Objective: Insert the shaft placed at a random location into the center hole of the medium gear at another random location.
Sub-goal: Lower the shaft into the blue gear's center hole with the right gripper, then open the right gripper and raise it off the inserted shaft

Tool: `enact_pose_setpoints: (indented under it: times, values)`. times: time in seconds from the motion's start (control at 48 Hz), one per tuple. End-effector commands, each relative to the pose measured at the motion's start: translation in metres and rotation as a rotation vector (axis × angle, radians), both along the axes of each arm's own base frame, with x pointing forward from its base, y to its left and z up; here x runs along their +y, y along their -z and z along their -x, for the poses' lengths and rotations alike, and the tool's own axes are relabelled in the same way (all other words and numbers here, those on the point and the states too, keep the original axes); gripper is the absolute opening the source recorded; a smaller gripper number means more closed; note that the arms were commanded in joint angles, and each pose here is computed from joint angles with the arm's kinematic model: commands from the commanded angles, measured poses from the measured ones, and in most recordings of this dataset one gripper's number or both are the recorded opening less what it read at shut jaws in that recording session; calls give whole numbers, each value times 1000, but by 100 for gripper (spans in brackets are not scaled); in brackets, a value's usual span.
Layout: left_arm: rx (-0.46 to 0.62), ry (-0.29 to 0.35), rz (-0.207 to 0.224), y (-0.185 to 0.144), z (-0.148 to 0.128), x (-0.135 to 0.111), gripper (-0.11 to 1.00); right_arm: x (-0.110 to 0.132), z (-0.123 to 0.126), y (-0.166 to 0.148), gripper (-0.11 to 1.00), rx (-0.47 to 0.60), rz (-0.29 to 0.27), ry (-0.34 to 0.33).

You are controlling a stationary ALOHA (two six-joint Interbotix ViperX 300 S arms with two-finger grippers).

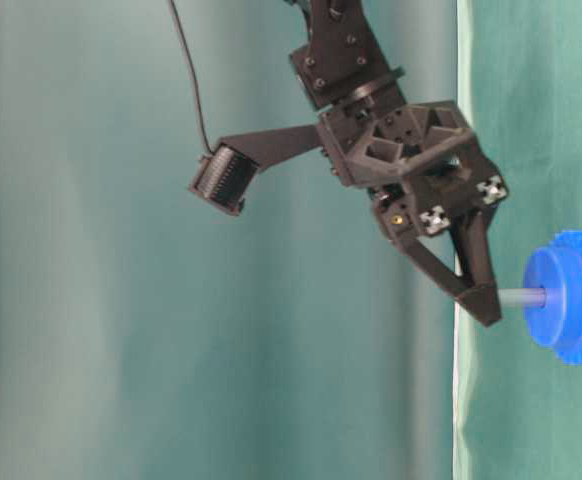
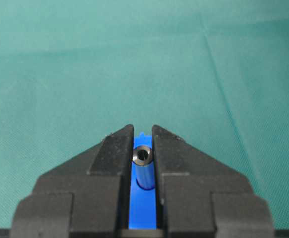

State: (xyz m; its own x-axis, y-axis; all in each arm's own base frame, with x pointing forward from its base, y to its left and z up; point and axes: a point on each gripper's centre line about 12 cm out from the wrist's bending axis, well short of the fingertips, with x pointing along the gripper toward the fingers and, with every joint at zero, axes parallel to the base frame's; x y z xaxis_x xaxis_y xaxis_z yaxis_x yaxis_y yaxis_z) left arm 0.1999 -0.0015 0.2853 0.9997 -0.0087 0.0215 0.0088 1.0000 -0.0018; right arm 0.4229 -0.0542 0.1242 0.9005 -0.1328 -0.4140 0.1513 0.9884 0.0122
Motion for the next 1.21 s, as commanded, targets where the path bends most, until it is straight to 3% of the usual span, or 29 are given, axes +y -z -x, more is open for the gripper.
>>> enact_pose_setpoints:
  times: [0.0, 0.459, 0.98, 1.063, 1.188]
  values:
    - [-22, 2, -4, -8, -2, 0, 0, 0, -8, -12, 12, -51, 8, -1]
    - [-22, 2, -4, -8, -2, 0, 0, 0, -8, 8, 12, -11, 2, 0]
    - [-22, 2, -4, -8, -2, 0, 0, 0, -9, 8, 13, -12, 6, -3]
    - [-22, 2, -4, -8, -2, 0, 0, 0, -10, 6, 30, -15, 4, -1]
    - [-22, 2, -4, -8, -2, 0, 0, 2, -10, 3, 69, -22, 7, -7]
